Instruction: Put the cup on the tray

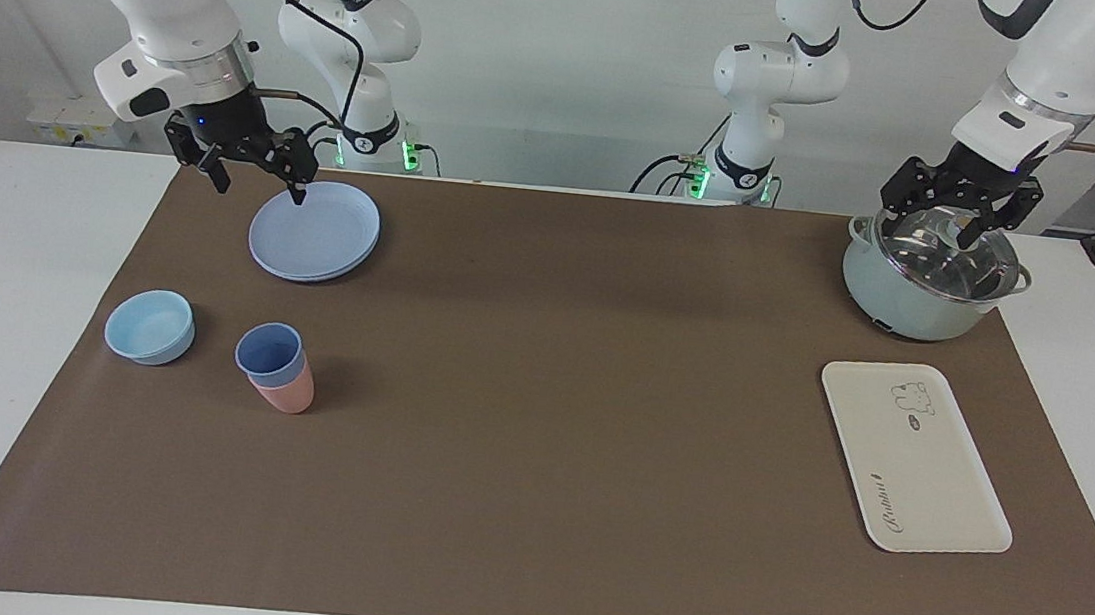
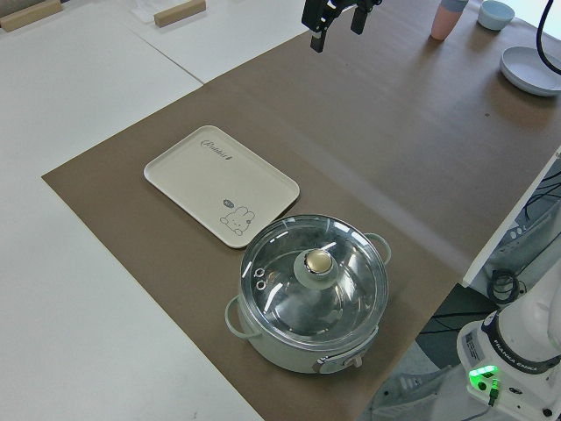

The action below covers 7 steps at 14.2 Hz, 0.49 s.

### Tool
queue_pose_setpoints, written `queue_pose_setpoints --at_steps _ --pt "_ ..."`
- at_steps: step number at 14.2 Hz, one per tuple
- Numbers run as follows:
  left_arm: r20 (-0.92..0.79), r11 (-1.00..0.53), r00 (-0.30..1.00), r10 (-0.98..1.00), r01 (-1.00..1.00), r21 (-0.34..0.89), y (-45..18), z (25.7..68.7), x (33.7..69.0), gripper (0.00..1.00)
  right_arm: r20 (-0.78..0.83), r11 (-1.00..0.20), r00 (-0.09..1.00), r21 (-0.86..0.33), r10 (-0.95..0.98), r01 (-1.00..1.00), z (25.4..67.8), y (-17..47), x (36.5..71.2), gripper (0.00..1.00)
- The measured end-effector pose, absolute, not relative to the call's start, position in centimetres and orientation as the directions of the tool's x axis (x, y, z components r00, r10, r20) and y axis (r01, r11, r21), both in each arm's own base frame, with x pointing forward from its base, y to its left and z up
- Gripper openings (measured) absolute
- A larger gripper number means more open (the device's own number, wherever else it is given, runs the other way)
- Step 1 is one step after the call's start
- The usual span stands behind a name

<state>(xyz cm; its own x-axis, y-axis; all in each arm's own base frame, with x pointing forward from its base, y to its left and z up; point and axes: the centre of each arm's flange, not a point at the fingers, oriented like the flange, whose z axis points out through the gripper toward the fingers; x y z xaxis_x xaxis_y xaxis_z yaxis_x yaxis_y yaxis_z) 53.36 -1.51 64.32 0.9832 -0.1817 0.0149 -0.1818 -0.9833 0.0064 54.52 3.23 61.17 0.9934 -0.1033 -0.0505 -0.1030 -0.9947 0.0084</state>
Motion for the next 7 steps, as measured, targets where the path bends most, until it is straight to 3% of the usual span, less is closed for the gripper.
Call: queue_pose_setpoints --at_steps 7 --pt "0.015 -0.983 0.983 -0.182 -0.182 0.006 -1.51 64.32 53.36 1.0 -0.053 -0.995 0.993 0.009 -0.103 -0.102 61.04 3.26 54.5 1.0"
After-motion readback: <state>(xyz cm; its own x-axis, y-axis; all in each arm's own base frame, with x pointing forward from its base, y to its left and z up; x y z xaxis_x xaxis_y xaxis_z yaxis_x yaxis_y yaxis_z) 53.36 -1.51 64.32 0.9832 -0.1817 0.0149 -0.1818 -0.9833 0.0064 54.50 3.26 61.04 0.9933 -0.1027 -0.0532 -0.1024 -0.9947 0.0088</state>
